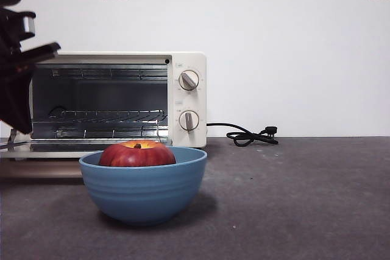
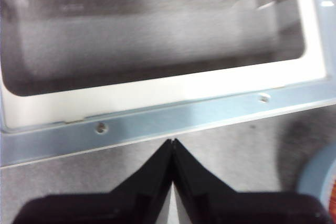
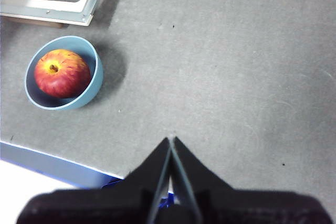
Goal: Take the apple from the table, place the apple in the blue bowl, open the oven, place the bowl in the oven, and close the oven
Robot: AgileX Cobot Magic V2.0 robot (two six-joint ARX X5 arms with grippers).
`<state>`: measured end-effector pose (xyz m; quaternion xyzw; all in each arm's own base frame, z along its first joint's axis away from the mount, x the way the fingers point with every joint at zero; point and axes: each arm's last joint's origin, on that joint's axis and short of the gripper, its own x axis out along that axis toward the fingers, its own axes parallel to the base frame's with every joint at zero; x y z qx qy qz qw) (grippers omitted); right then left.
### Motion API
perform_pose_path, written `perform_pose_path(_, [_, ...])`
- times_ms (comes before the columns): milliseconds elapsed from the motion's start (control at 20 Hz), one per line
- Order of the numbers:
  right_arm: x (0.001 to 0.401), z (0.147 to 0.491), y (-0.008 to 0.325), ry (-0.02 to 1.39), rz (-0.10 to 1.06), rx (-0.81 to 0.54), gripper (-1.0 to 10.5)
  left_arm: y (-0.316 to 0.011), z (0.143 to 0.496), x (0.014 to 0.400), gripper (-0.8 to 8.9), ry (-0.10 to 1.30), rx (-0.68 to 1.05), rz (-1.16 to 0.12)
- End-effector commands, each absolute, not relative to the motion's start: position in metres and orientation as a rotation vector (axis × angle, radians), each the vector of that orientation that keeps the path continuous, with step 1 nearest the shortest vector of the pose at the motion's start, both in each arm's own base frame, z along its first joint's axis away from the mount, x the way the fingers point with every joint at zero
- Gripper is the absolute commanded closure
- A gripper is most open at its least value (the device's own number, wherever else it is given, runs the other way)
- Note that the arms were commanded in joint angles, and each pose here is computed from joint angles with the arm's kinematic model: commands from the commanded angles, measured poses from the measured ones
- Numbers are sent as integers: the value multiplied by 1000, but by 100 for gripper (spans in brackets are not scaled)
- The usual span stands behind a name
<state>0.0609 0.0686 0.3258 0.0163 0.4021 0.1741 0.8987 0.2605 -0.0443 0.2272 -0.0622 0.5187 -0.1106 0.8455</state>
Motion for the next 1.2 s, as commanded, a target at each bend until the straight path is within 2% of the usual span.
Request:
perform_pose_path(50, [62, 323, 70, 837, 358, 22, 948, -46, 235, 251, 819, 1072, -128, -244])
perform_pose_path(350, [71, 321, 87, 876, 440, 31, 948, -45, 274, 207, 819, 989, -103, -287])
perform_pose_path(500, [86, 321, 112, 878, 545, 64, 949, -43, 291, 179, 818, 954, -82, -312])
perform_pose_path(700, [111, 304, 150, 950, 606, 41, 946, -38, 303, 144, 818, 947, -76, -326])
perform_pose_path(750, [116, 299, 157, 976, 610, 35, 937, -36, 304, 137, 818, 949, -74, -328])
perform_pose_path(850, [128, 288, 174, 1032, 595, 5, 829, -33, 307, 119, 818, 957, -72, -332])
perform_pose_path(1150, [160, 277, 215, 1119, 564, -68, 808, -22, 311, 72, 818, 968, -71, -332])
perform_pose_path(1200, [167, 278, 220, 1132, 550, -69, 768, -21, 310, 66, 818, 978, -71, -331])
